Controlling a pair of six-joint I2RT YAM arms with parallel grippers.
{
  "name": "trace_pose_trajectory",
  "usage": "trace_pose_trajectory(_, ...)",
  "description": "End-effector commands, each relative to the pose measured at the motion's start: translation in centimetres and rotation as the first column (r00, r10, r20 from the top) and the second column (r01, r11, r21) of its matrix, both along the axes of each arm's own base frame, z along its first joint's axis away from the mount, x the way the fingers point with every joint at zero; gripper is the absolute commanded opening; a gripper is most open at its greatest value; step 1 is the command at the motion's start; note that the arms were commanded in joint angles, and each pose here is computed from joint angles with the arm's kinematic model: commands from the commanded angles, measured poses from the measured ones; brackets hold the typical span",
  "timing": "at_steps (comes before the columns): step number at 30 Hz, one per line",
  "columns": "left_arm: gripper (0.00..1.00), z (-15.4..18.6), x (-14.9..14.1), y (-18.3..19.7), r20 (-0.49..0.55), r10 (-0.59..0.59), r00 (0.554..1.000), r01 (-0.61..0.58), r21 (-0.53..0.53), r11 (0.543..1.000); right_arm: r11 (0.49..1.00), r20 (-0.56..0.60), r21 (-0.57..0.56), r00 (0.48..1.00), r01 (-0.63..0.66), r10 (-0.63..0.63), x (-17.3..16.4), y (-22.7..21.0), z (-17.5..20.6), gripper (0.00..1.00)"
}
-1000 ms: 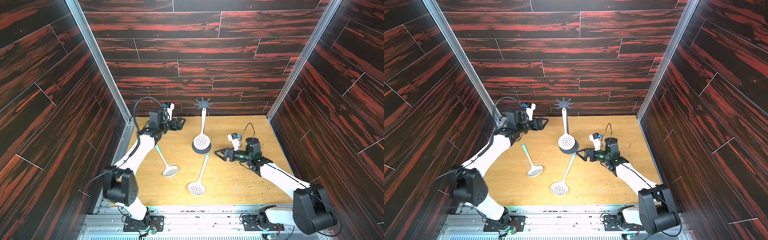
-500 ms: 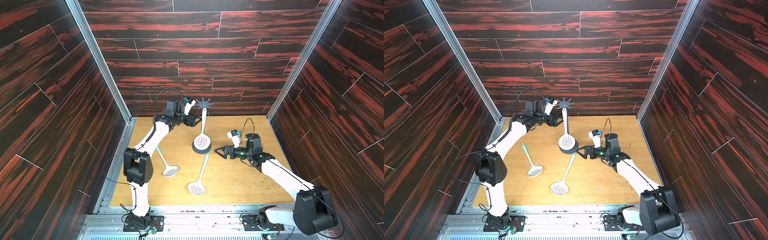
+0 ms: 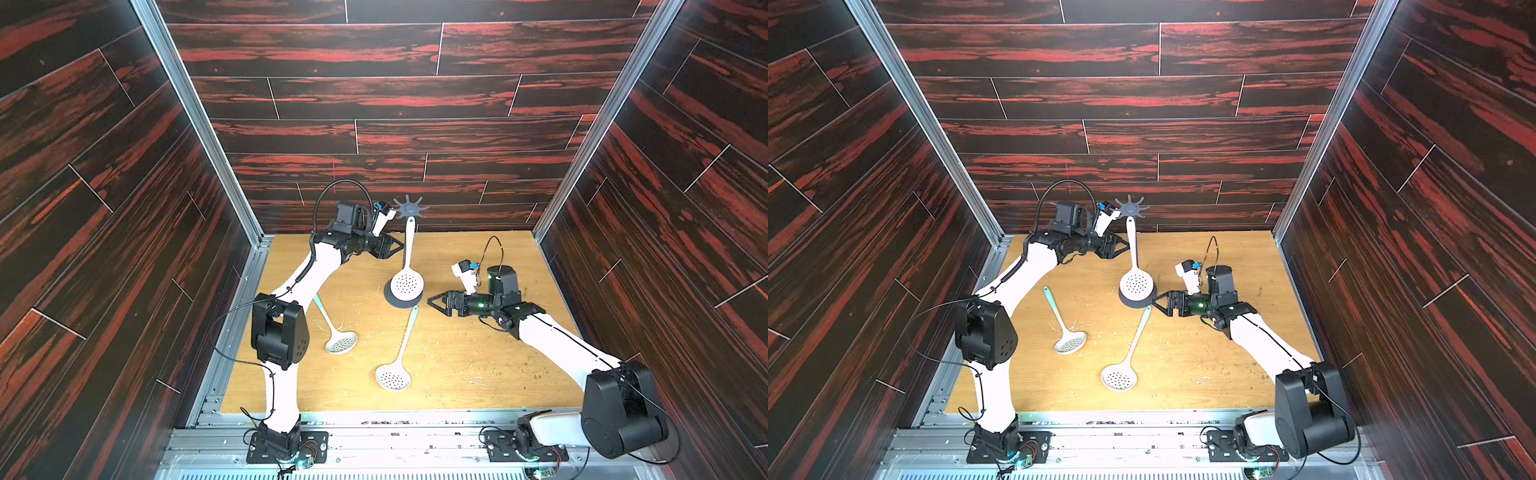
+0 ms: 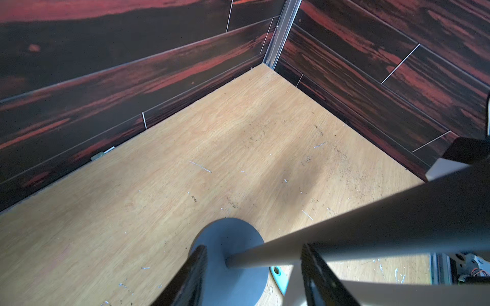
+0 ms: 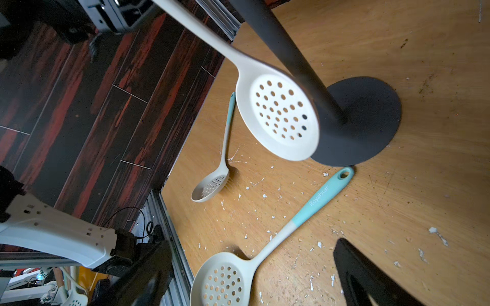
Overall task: Hang the skimmer on the kitchen utensil rack
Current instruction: Adjust the rack at the center of the board.
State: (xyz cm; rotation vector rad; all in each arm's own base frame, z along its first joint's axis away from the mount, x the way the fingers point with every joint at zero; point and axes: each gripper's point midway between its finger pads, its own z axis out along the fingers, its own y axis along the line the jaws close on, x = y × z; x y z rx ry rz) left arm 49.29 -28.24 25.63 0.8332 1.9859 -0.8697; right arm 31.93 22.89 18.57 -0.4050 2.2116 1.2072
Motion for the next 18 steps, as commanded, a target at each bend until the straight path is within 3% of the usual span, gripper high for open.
trace_pose_trajectory(1, 0.60, 0.4, -1.8, -0.2, -0.003, -0.040, 0.999, 0.040, 0.001, 0.999, 1.000, -0.002, 0.009, 1.000, -0.015, 0.015, 0.2, 0.3, 0.3, 0.98)
trace_pose_trajectory(9, 0.63, -0.7, -3.1, 0.3, -0.019, -0.043, 0.999, 0.044, 0.022, 0.999, 0.999, -0.005, 0.028, 1.000, -0.018, 0.018, 0.1, 0.5, -0.1, 0.98)
trace_pose_trajectory(18, 0.64, 0.6, -2.6, -1.2, -0.005, -0.084, 0.996, 0.083, -0.017, 0.996, 0.999, -0.009, 0.027, 1.000, -0.023, 0.024, 0.1, 0.6, -0.4, 0.98)
